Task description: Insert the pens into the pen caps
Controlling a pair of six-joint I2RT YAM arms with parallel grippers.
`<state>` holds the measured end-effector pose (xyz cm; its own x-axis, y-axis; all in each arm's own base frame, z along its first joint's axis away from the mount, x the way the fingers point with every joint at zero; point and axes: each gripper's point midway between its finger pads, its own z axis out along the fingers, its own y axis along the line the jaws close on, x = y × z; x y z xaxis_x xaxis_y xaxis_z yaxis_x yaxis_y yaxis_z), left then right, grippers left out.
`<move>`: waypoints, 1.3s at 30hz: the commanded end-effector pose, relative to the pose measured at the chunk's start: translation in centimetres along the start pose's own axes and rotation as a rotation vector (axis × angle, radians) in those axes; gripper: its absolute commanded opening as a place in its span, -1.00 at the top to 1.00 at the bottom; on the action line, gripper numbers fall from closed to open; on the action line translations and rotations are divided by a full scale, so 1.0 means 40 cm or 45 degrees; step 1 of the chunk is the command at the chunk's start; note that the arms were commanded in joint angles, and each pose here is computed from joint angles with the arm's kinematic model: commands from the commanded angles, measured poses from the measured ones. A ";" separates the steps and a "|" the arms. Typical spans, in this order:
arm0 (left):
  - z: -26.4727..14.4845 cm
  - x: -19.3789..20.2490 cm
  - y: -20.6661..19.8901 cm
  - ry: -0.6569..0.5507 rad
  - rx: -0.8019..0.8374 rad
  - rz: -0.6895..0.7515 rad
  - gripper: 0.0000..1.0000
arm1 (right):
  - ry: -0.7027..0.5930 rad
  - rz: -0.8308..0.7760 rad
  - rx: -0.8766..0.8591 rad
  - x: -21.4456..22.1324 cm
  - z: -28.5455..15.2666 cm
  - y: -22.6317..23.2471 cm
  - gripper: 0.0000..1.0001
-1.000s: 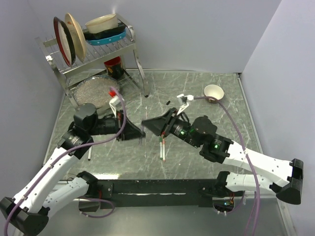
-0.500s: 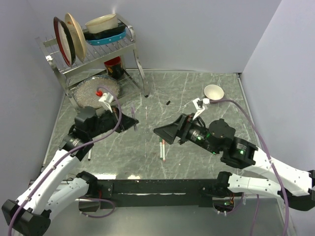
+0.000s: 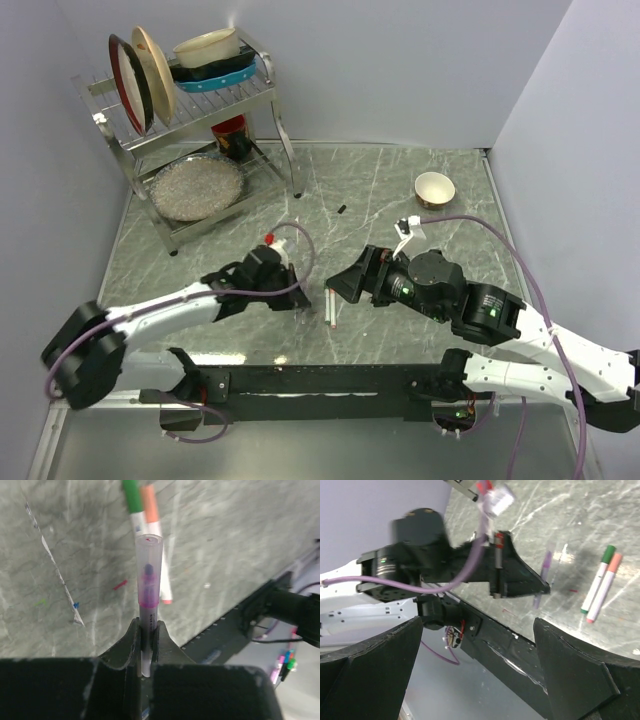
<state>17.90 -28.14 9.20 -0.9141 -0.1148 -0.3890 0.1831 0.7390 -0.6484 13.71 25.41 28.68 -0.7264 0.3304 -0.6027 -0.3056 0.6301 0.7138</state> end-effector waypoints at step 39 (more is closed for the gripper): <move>-0.241 -0.318 0.357 -0.578 -0.940 -0.542 -0.08 | -0.175 0.040 0.020 -0.046 -0.095 -0.073 -1.00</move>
<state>29.84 -17.22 11.34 -0.7279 -0.4863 -0.4833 -0.3303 0.8665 -0.3743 13.30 20.70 28.93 -0.6600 0.4126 -0.6279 -0.2847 0.6360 0.7172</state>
